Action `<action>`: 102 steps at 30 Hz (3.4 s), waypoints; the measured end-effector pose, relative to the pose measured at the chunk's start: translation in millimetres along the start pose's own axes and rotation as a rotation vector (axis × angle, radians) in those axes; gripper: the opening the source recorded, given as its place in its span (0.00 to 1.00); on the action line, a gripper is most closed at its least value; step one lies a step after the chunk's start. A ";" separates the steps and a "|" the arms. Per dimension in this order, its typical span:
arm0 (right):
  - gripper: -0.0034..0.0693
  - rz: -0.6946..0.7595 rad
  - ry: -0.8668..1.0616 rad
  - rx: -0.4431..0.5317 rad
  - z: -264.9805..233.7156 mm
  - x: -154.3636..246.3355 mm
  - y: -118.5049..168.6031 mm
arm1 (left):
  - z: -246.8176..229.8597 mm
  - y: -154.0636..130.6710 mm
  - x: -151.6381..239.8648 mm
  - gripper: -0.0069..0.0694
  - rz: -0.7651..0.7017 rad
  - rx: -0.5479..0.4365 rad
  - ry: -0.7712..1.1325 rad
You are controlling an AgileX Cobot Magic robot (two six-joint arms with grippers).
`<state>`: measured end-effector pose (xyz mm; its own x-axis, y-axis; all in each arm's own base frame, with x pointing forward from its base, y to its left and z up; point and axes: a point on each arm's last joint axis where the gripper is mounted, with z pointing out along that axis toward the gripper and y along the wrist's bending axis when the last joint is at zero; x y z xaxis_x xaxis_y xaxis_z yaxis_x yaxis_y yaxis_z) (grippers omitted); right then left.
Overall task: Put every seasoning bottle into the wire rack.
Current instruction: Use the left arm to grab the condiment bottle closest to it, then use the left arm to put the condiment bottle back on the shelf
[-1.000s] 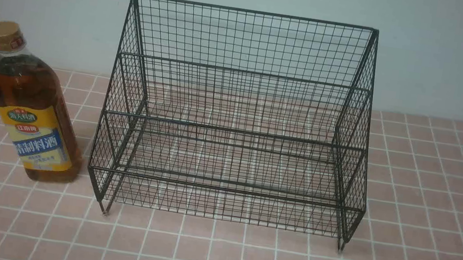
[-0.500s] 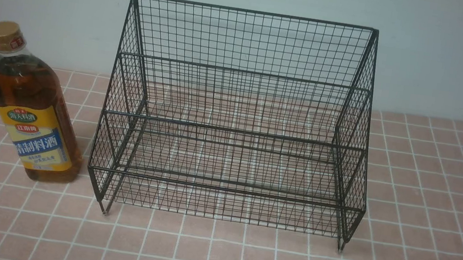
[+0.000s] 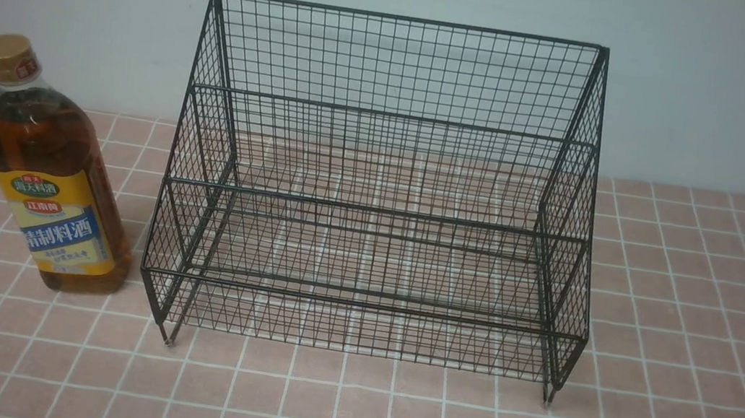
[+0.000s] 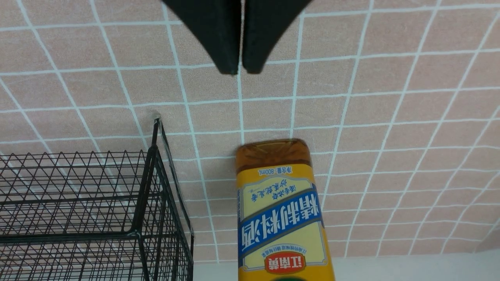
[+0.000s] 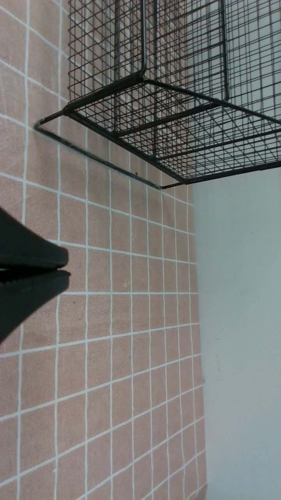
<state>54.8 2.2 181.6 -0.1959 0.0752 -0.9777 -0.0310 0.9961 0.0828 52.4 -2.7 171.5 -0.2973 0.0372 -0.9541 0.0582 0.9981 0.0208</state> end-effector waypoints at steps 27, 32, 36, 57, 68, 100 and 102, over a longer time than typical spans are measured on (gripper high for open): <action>0.03 0.000 0.000 0.000 0.0 0.0 0.0 | -11.2 9.4 -110.0 0.08 -0.196 -0.029 -0.678; 0.03 0.000 0.000 0.000 0.0 0.0 0.0 | 33.0 6.7 -138.0 0.11 -0.100 -0.028 -0.493; 0.03 0.000 0.000 0.000 0.0 0.0 0.0 | 66.4 6.7 -147.0 0.19 -0.092 -0.030 -0.384; 0.03 0.000 0.000 0.000 0.0 0.0 0.0 | 164.4 13.0 -175.7 0.82 -0.164 -0.087 -0.243; 0.03 0.000 0.000 0.000 0.0 0.0 0.0 | 187.9 15.1 -167.7 0.82 -0.145 -0.116 -0.221; 0.03 0.000 0.000 0.000 0.0 0.0 0.0 | 184.9 12.7 -208.7 0.49 -0.120 -0.063 -0.182; 0.03 0.000 0.000 0.000 0.0 0.0 0.0 | 177.4 12.2 -235.4 0.49 -0.120 -0.051 -0.237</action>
<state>54.8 2.2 181.6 -0.1959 0.0752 -0.9777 -0.0310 0.9961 0.0828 292.1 -8.1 343.3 -0.0671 -0.0879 -0.9939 -0.0139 0.9961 -0.0871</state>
